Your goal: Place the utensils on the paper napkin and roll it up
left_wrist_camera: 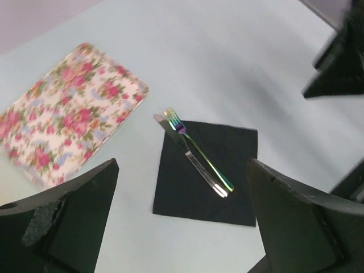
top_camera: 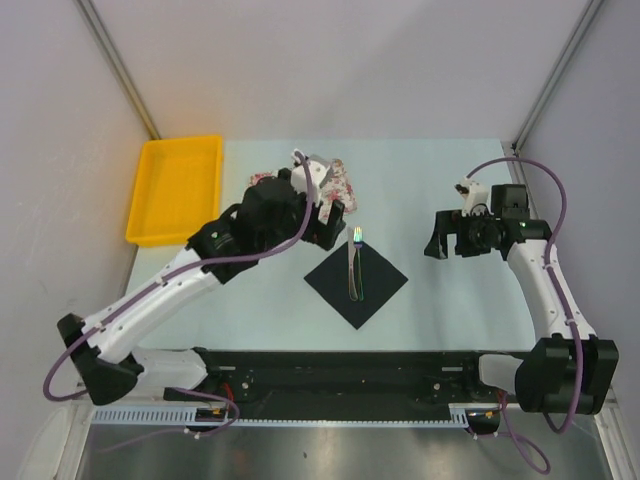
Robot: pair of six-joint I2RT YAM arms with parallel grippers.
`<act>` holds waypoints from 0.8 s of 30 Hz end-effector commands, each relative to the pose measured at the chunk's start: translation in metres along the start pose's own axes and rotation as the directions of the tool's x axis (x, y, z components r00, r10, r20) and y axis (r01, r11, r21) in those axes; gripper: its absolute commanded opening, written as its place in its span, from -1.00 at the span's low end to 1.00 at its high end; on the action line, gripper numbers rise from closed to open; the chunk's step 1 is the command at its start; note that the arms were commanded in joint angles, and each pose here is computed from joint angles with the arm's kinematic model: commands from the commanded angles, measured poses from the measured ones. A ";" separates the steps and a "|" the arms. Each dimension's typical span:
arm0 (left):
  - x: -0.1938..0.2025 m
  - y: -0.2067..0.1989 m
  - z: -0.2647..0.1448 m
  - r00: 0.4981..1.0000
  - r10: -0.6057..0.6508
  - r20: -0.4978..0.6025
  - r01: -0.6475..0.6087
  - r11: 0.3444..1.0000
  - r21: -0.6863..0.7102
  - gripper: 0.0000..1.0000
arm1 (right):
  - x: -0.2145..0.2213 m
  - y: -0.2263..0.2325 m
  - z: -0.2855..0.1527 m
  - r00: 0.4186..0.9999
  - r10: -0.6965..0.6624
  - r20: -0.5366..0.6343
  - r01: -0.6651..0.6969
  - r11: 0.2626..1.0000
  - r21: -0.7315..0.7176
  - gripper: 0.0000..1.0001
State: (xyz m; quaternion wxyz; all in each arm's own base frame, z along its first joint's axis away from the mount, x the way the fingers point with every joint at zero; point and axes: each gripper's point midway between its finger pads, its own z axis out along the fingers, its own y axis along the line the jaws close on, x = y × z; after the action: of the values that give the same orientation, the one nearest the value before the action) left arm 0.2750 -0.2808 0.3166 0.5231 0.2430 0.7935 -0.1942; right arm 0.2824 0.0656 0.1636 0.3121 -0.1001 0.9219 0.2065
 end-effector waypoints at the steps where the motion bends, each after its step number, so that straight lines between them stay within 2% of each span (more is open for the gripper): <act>1: 0.059 -0.039 -0.015 0.941 0.337 -0.015 -0.309 0.879 0.363 0.99 | -0.016 0.032 -0.001 0.996 -0.072 0.043 0.076 0.994 -0.078 0.99; 4: 0.107 -0.060 -0.028 0.894 0.448 0.002 -0.380 0.755 0.535 1.00 | -0.010 0.049 0.006 0.996 -0.085 0.018 0.087 0.989 -0.121 0.99; 6: 0.143 -0.068 -0.029 0.859 0.513 -0.008 -0.409 0.695 0.592 0.99 | -0.004 0.058 0.012 0.997 -0.073 0.001 0.072 0.984 -0.161 1.00; 8: 0.154 -0.071 -0.020 0.838 0.545 0.033 -0.461 0.674 0.578 0.93 | 0.000 0.070 0.016 0.998 -0.070 -0.006 0.067 0.975 -0.211 1.00; 9: 0.176 -0.069 -0.016 0.825 0.564 0.014 -0.463 0.663 0.588 0.89 | 0.006 0.070 0.020 0.998 -0.063 -0.018 0.058 0.974 -0.218 0.99; 11: 0.186 -0.074 -0.001 0.809 0.586 0.034 -0.497 0.653 0.571 0.77 | 0.008 0.075 0.024 0.999 -0.043 -0.027 0.035 0.968 -0.248 0.99; 13: 0.209 -0.077 0.010 0.784 0.621 0.003 -0.499 0.627 0.598 0.68 | 0.010 0.077 0.026 0.998 -0.030 -0.052 0.015 0.964 -0.264 0.99; 14: 0.216 -0.083 0.012 0.770 0.638 0.008 -0.508 0.605 0.612 0.57 | 0.011 0.078 0.026 0.998 -0.024 -0.063 0.006 0.963 -0.270 1.00; 17: 0.237 -0.090 0.023 0.714 0.700 0.033 -0.563 0.544 0.622 0.50 | 0.017 0.078 0.035 0.995 -0.011 -0.096 -0.018 0.956 -0.294 0.99; 22: 0.251 -0.102 0.031 0.620 0.759 0.198 -0.681 0.395 0.617 0.40 | 0.020 0.075 0.039 0.991 0.007 -0.134 -0.046 0.955 -0.293 0.99; 23: 0.266 -0.102 0.027 0.607 0.767 0.208 -0.673 0.357 0.648 0.38 | 0.015 0.077 0.037 0.991 0.001 -0.130 -0.040 0.954 -0.296 0.99; 24: 0.266 -0.106 0.028 0.567 0.776 0.276 -0.713 0.294 0.636 0.37 | 0.014 0.074 0.037 0.992 -0.013 -0.128 -0.024 0.958 -0.287 1.00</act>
State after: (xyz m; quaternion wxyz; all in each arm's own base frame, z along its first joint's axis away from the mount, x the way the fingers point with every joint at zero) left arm 0.1463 -0.3138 0.0628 0.3361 0.7140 0.5838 -0.1910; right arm 0.2607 0.1452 0.1395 0.2227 -0.1452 0.9074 0.3255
